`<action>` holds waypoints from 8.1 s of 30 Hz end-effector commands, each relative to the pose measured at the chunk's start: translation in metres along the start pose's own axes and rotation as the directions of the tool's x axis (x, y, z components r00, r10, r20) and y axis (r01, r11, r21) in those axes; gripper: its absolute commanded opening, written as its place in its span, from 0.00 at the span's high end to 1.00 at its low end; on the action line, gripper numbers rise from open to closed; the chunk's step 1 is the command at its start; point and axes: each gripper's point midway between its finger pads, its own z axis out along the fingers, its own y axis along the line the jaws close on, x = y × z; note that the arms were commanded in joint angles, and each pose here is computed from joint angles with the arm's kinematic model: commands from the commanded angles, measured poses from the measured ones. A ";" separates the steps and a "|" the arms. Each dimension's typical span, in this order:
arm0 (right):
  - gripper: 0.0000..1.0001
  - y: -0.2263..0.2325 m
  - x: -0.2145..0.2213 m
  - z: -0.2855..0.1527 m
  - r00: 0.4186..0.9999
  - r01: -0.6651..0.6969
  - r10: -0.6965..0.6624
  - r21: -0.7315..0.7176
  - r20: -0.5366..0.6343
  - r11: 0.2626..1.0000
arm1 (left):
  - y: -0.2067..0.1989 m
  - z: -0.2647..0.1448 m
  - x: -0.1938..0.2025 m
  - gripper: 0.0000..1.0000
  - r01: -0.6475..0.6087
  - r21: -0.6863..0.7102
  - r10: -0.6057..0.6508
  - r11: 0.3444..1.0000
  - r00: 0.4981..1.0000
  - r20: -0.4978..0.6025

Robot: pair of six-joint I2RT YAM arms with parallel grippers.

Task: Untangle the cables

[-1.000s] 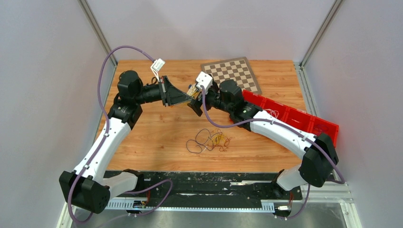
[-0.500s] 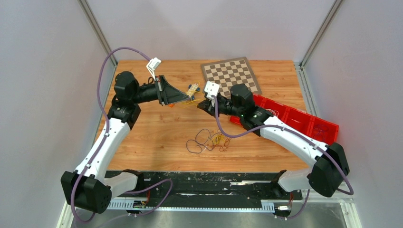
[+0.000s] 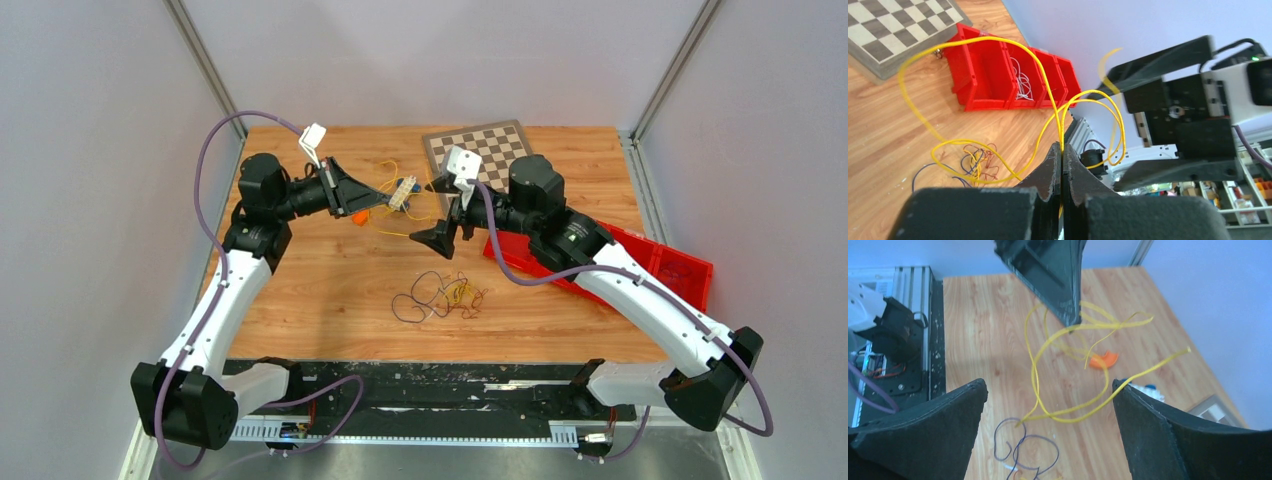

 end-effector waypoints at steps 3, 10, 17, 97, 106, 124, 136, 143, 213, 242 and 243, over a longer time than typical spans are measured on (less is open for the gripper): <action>0.00 -0.011 -0.048 0.015 0.989 0.088 -0.091 0.025 0.120 0.996 | -0.016 0.007 -0.001 1.00 0.007 0.034 -0.007 0.999 1.000 0.002; 0.00 0.003 -0.068 0.019 0.977 0.138 -0.132 -0.021 0.170 0.990 | -0.013 0.008 -0.003 1.00 0.014 0.019 -0.014 1.000 1.000 0.004; 0.00 -0.023 -0.036 0.050 0.987 0.152 -0.157 0.112 0.042 0.982 | -0.029 0.016 0.000 1.00 -0.015 0.076 0.017 0.997 1.000 -0.022; 0.38 -0.232 0.255 -0.113 0.758 -0.348 0.647 0.892 0.086 0.290 | 0.062 -0.018 -0.026 0.00 -0.112 -0.313 0.126 0.943 0.992 0.023; 0.16 -0.175 0.206 -0.107 0.800 -0.300 0.567 0.688 -0.195 0.661 | 0.068 -0.023 -0.008 0.00 -0.219 -0.291 0.209 0.932 0.976 -0.065; 0.28 -0.086 0.283 -0.094 0.678 -0.139 0.170 0.102 -0.716 0.985 | 0.092 -0.035 0.048 0.00 -0.240 -0.247 0.164 0.939 0.942 -0.293; 0.33 -0.097 0.310 -0.093 0.631 -0.268 0.186 0.013 -0.753 0.963 | 0.097 -0.039 0.059 0.00 -0.221 -0.257 0.136 0.941 0.940 -0.313; 0.57 -0.102 0.321 -0.100 0.613 -0.336 0.230 0.014 -0.756 0.942 | 0.096 -0.037 0.056 0.00 -0.227 -0.249 0.147 0.941 0.941 -0.305; 0.56 -0.051 0.330 -0.079 0.627 0.037 -0.141 -0.151 -0.766 0.988 | 0.091 -0.032 0.065 0.00 -0.146 -0.198 0.079 0.969 0.947 -0.312; 1.00 -0.058 0.311 -0.048 0.717 -0.168 0.235 0.164 -0.656 0.972 | 0.094 -0.037 0.067 0.00 -0.168 -0.225 0.089 0.960 0.942 -0.325; 1.00 -0.060 0.299 -0.050 0.735 -0.169 0.242 0.175 -0.634 0.970 | 0.093 -0.037 0.067 0.00 -0.168 -0.223 0.090 0.960 0.941 -0.325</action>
